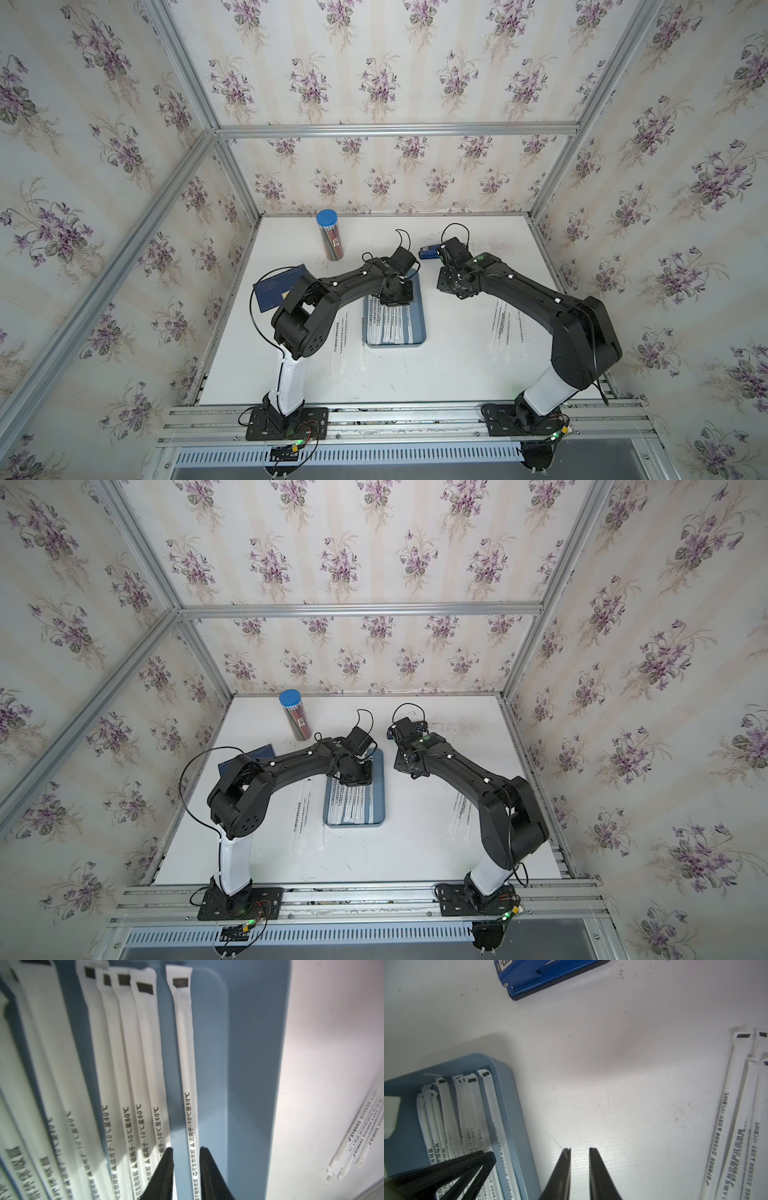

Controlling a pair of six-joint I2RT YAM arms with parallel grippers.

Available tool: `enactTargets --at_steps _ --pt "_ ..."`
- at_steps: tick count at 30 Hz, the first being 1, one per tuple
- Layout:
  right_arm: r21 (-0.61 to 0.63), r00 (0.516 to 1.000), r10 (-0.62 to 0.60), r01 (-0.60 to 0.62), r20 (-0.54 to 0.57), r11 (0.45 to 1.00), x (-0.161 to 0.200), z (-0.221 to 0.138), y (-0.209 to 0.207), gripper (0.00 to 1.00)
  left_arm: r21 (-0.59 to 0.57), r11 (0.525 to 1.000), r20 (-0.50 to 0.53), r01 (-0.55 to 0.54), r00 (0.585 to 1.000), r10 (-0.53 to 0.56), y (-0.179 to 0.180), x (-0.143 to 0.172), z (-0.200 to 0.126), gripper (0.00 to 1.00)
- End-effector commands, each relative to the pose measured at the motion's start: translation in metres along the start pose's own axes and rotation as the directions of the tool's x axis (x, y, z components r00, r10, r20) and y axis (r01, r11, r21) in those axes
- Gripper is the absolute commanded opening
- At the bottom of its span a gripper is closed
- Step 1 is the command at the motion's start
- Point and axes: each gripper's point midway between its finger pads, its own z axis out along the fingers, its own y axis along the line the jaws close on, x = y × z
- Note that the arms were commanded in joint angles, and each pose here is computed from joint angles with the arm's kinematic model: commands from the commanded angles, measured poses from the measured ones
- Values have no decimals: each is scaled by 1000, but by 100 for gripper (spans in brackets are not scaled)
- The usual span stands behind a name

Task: Put the straws into the storage box
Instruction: Place the straw in the storage box, then adjust the straw in the storage box.

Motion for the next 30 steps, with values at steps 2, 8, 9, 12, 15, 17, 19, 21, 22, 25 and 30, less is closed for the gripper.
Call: enactTargets --at_steps 2,8,9,12,15,17,19,21,22,25,30 --pt "6 1000 5 -5 21 1000 -5 -4 -1 21 -21 999 46 -39 998 40 1 -8 -18 25" --pt "21 1000 -4 4 3 1000 3 -7 -10 21 -80 992 106 -100 988 109 6 -15 -58 27" --pt "29 1000 -6 6 -4 1000 7 -7 -14 21 -121 986 130 -112 983 128 13 -17 -68 27" --pt "81 1000 18 -16 -21 997 13 -5 -42 21 -260 956 206 -133 960 190 36 -26 -105 28" --pt "140 998 40 -33 -52 990 27 -4 -74 21 -378 920 284 -103 933 221 61 -33 -144 51" --pt "170 995 65 -53 -69 984 36 -4 -96 21 -419 905 322 -80 919 230 77 -35 -165 73" --pt "193 992 97 -79 -86 978 45 -3 -116 21 -437 898 360 -45 907 220 93 -36 -182 95" --pt "212 988 125 -103 -92 972 49 -2 -130 21 -420 907 385 -8 904 186 108 -35 -190 100" --pt "214 989 118 -98 -84 972 47 -2 -131 21 -399 917 399 13 903 161 116 -35 -193 100" --pt "154 993 99 -89 -62 984 37 -9 -109 21 -354 934 409 48 906 108 138 -30 -190 100" --pt "30 998 -40 42 -58 999 45 -22 -9 21 -336 938 421 84 905 70 166 -14 -189 100"
